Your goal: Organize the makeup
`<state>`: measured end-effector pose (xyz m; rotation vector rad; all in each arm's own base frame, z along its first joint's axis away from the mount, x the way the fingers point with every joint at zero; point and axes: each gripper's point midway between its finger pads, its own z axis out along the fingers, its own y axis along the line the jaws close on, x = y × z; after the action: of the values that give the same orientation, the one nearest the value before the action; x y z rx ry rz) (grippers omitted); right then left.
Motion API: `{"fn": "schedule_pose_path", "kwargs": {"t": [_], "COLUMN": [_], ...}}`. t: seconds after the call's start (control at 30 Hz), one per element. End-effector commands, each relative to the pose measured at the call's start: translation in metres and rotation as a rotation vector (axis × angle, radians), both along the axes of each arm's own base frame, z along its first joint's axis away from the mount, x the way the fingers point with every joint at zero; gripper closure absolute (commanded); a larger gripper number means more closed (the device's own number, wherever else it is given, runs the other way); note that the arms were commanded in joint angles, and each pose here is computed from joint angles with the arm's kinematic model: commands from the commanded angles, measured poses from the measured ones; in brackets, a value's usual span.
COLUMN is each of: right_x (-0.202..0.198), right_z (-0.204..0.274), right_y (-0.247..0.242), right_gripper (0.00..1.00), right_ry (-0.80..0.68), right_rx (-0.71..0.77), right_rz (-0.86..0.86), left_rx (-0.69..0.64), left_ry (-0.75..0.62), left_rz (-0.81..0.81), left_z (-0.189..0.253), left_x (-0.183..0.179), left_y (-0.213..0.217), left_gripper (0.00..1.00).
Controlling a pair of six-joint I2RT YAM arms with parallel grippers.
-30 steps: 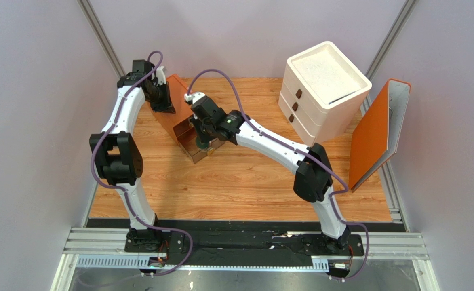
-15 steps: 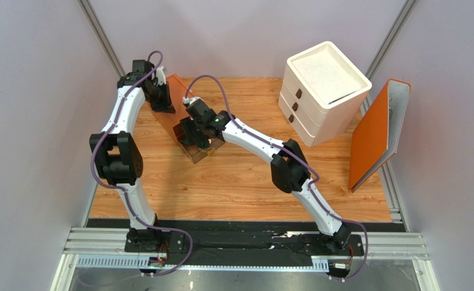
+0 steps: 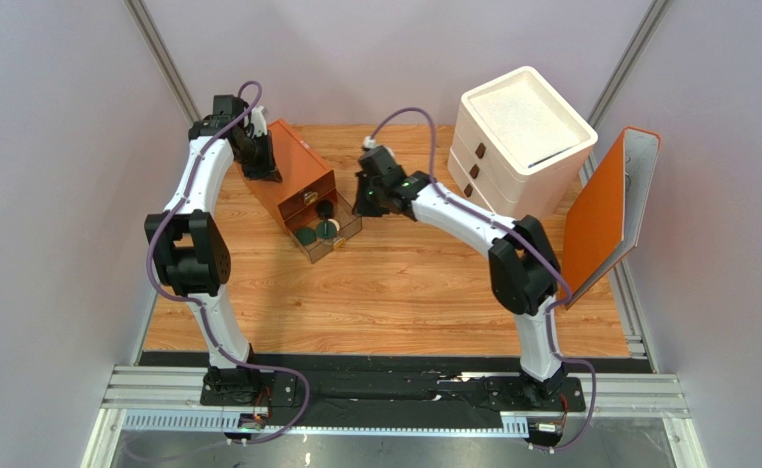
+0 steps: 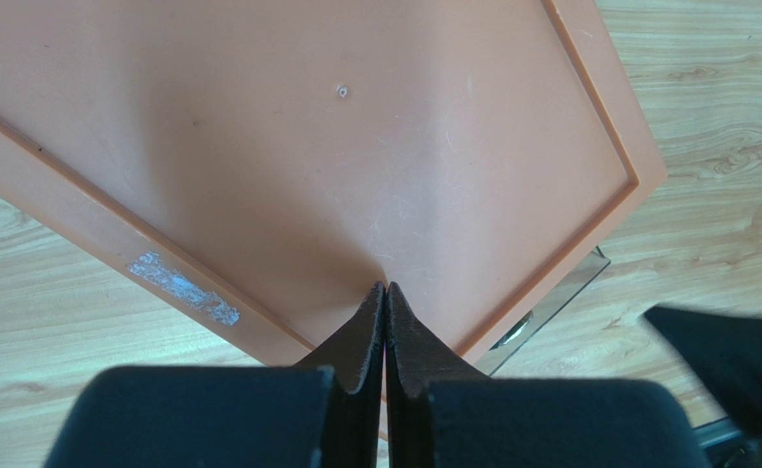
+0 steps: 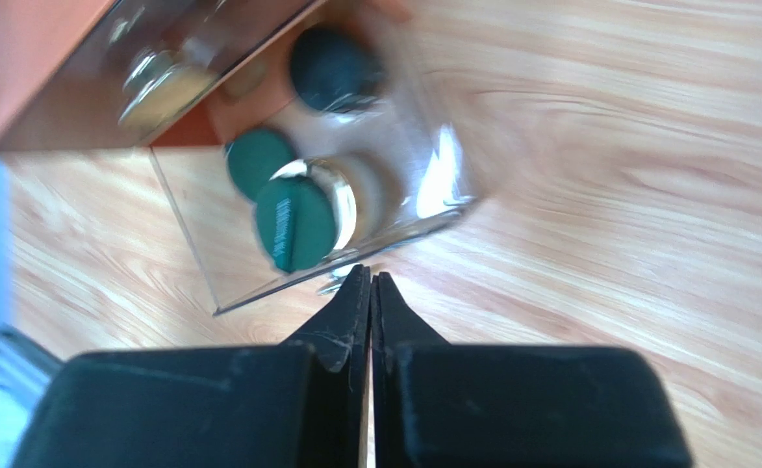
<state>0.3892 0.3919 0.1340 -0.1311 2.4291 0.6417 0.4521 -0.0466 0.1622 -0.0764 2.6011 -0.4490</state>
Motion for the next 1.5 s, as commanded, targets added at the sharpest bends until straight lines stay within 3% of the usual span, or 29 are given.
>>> {"fn": "schedule_pose_path", "kwargs": {"t": [0.0, 0.4, 0.63, 1.07, 1.47], "right_x": [0.016, -0.017, 0.0, 0.06, 0.068], "right_z": [0.009, -0.051, -0.06, -0.033, -0.044], "right_y": [-0.02, -0.005, 0.019, 0.095, 0.1], "right_gripper": [1.0, 1.0, 1.0, 1.0, 1.0], "right_ry": [0.17, 0.422, 0.436, 0.397, 0.454], "right_rx": [0.295, 0.367, 0.39, 0.573, 0.633], "right_rz": [-0.158, -0.101, -0.084, -0.066, -0.07], "left_rx": [0.047, 0.05, 0.055, 0.048, 0.065], "left_ry": [0.307, 0.312, 0.314, 0.315, 0.311], "left_rz": [-0.022, -0.023, -0.024, -0.027, -0.028], "left_z": [-0.063, -0.064, -0.064, -0.062, -0.056], "left_x": [-0.049, -0.048, -0.049, -0.049, -0.049], "left_y": [0.005, 0.005, 0.006, 0.005, 0.007], "left_gripper": [1.0, 1.0, 1.0, 1.0, 1.0]}}
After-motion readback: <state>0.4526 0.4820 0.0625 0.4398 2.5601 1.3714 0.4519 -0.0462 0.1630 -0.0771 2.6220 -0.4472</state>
